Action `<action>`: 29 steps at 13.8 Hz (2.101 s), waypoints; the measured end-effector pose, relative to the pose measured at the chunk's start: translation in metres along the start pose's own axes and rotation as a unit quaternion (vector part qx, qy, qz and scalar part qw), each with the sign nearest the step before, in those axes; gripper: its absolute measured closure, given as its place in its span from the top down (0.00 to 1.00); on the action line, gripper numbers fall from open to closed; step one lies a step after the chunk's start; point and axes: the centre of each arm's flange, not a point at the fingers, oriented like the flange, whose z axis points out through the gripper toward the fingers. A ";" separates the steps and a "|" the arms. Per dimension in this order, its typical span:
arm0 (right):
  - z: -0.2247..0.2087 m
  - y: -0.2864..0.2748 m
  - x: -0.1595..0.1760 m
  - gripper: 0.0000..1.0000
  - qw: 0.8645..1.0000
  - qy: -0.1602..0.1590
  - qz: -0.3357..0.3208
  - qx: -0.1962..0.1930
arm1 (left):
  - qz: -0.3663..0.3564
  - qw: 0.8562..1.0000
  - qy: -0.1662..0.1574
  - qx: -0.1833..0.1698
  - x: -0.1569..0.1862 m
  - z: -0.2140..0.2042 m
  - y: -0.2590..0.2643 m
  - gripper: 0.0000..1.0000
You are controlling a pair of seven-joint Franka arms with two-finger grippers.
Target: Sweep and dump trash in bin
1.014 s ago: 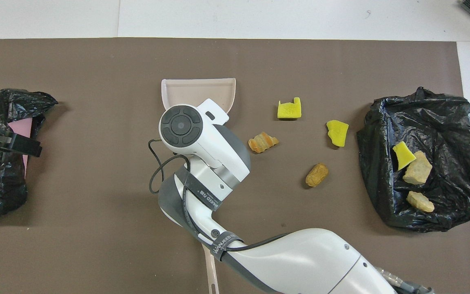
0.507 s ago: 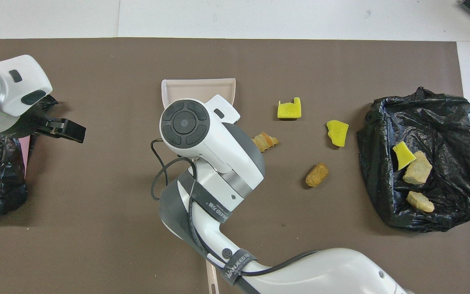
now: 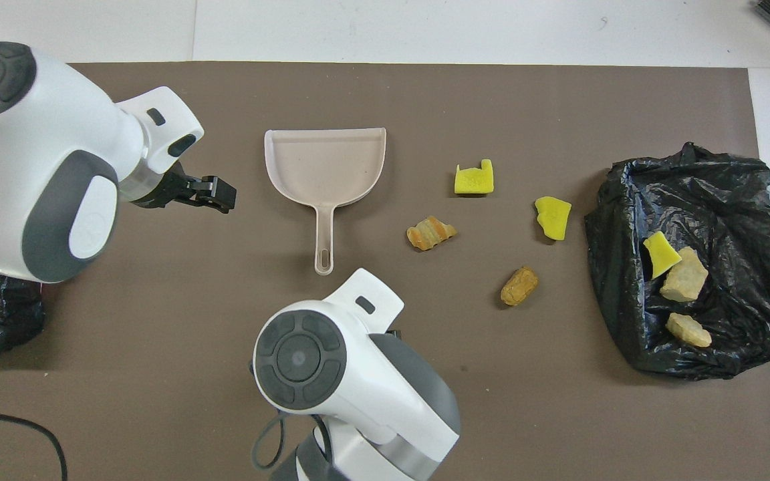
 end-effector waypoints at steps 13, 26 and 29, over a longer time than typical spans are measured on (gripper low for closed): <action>0.131 -0.025 -0.156 1.00 0.999 -0.004 -0.046 0.025 | -0.036 0.999 0.013 -0.004 0.003 0.134 0.151 1.00; 0.128 -0.021 -0.153 0.26 0.999 -0.002 -0.038 0.028 | -0.037 0.999 0.007 0.016 -0.001 0.092 0.118 0.31; 0.120 -0.018 -0.148 0.26 0.999 0.003 -0.032 0.033 | -0.010 1.000 0.003 0.025 -0.003 0.055 0.080 0.31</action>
